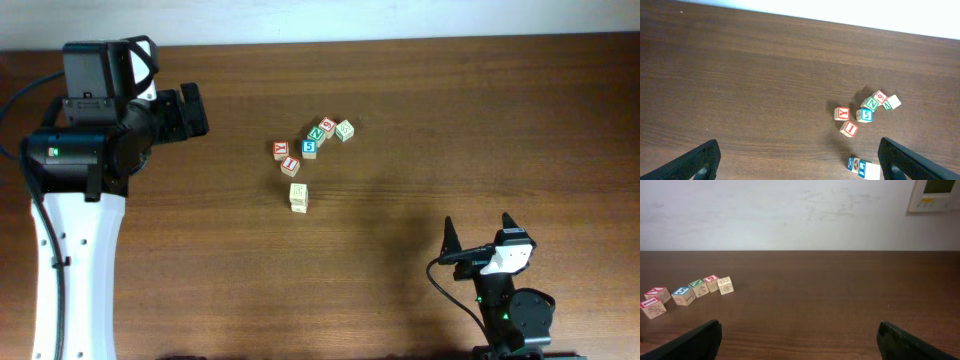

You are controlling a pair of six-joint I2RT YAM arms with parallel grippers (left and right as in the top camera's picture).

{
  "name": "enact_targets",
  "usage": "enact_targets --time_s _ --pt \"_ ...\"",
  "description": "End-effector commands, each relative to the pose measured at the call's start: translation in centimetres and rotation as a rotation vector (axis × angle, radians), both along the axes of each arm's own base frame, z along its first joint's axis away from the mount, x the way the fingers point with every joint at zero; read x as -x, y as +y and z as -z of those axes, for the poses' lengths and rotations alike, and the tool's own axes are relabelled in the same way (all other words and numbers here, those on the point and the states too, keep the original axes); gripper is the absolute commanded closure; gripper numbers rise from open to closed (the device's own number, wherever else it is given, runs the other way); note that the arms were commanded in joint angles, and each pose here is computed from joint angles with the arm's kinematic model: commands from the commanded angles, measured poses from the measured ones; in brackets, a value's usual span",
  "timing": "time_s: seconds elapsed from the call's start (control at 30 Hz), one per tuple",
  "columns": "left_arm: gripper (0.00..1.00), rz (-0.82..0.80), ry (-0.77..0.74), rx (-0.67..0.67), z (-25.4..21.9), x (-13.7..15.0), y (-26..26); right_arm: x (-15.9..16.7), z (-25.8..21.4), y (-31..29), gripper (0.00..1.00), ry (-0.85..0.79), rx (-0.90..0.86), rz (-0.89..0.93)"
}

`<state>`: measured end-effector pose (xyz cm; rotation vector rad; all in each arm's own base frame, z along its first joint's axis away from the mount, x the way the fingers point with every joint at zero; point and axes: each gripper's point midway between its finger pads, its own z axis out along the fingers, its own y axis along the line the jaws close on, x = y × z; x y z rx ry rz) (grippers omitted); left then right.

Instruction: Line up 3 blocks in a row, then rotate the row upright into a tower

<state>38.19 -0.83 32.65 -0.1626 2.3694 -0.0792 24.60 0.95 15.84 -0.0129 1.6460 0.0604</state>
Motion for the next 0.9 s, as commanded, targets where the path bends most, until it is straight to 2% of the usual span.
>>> enact_targets --time_s 0.0,0.13,0.2,0.3,0.47,0.57,0.7,0.8,0.87 --pt "0.01 -0.007 -0.007 0.011 -0.3 0.1 0.0 0.0 0.3 -0.1 0.01 0.004 -0.001 0.004" --pt "0.01 -0.050 -0.009 -0.044 -0.2 0.4 1.2 0.0 0.3 -0.1 0.02 0.004 -0.001 0.004" --pt "0.01 0.092 -0.101 -0.087 -0.4 0.4 -0.1 0.0 0.3 -0.1 0.01 0.004 -0.001 0.004" --pt "0.01 0.340 -0.332 -0.177 1.2 1.6 -2.7 0.0 0.3 -0.1 0.01 0.004 -0.001 0.004" --pt "0.01 0.353 -0.630 -0.280 8.2 7.8 -2.6 0.0 0.3 -0.1 0.01 0.004 -0.001 0.004" --pt "0.01 0.349 -0.725 -0.340 12.5 11.1 -2.4 0.0 0.3 -0.1 0.01 0.004 -0.001 0.004" --pt "0.01 0.301 -0.789 -0.376 15.2 12.9 -1.6 0.0 0.3 -0.1 0.01 0.004 -0.001 0.004" --pt "0.01 0.275 -0.705 -0.376 17.7 13.5 -0.9 0.0 0.3 -0.1 0.01 0.004 -0.001 0.004" --pt "0.01 0.268 -0.740 -0.380 16.9 13.7 -0.9 0.0 0.3 -0.1 0.02 0.004 -0.001 0.004"
